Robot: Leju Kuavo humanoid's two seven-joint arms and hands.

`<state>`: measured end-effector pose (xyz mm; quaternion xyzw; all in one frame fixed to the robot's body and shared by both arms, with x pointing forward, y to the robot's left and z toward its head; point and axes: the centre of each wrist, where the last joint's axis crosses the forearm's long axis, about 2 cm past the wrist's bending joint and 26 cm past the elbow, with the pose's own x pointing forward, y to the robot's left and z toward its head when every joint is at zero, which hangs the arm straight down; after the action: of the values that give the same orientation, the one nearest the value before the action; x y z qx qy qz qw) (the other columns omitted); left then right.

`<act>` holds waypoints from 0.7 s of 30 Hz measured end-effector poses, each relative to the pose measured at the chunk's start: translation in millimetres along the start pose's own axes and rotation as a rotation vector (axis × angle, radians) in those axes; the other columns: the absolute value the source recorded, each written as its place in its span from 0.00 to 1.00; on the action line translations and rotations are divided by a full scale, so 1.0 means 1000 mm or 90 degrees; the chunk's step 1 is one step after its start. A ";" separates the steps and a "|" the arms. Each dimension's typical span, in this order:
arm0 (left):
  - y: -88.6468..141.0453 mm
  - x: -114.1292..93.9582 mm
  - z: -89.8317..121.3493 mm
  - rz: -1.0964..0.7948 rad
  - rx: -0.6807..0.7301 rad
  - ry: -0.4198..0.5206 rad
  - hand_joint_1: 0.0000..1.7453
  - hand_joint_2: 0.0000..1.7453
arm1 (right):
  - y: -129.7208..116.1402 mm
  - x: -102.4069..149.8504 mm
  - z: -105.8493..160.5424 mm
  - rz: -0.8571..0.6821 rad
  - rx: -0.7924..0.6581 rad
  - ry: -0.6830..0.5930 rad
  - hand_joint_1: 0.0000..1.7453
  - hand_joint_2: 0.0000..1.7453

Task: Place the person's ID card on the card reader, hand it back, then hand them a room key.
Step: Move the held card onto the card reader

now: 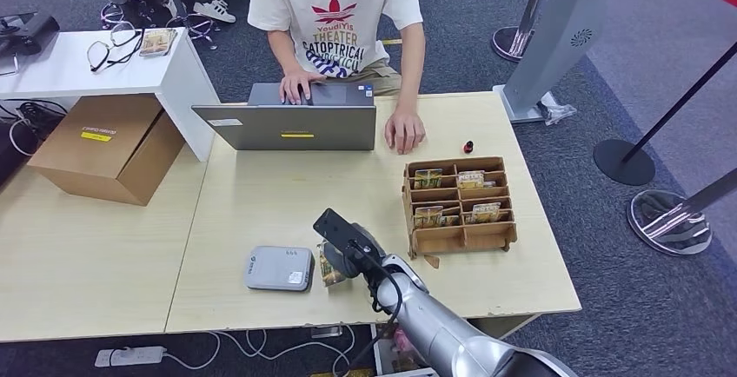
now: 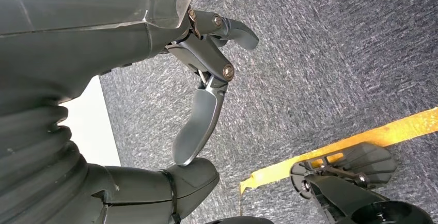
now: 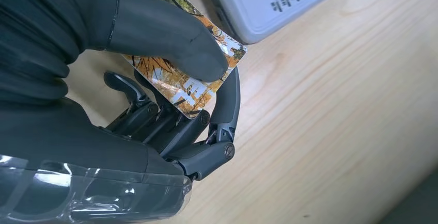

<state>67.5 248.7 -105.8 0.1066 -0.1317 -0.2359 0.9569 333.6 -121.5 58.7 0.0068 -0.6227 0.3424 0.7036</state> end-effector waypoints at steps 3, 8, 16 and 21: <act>0.000 0.000 0.000 0.000 0.000 -0.001 0.00 1.00 | -0.005 0.007 -0.003 -0.018 -0.009 -0.033 1.00 1.00; 0.000 0.001 0.000 0.001 -0.001 -0.003 0.00 1.00 | -0.016 0.024 -0.009 -0.045 -0.030 -0.098 1.00 1.00; 0.000 0.001 0.000 0.008 -0.001 -0.006 0.00 1.00 | -0.035 0.049 -0.012 -0.061 -0.069 -0.183 1.00 1.00; 0.000 0.001 0.000 0.008 0.000 -0.007 0.00 1.00 | -0.041 0.055 -0.012 -0.064 -0.081 -0.206 1.00 1.00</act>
<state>68.9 248.4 -105.6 0.1043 -0.1374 -0.2306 0.9576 363.5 -121.8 121.2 0.0484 -0.7469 0.2609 0.6097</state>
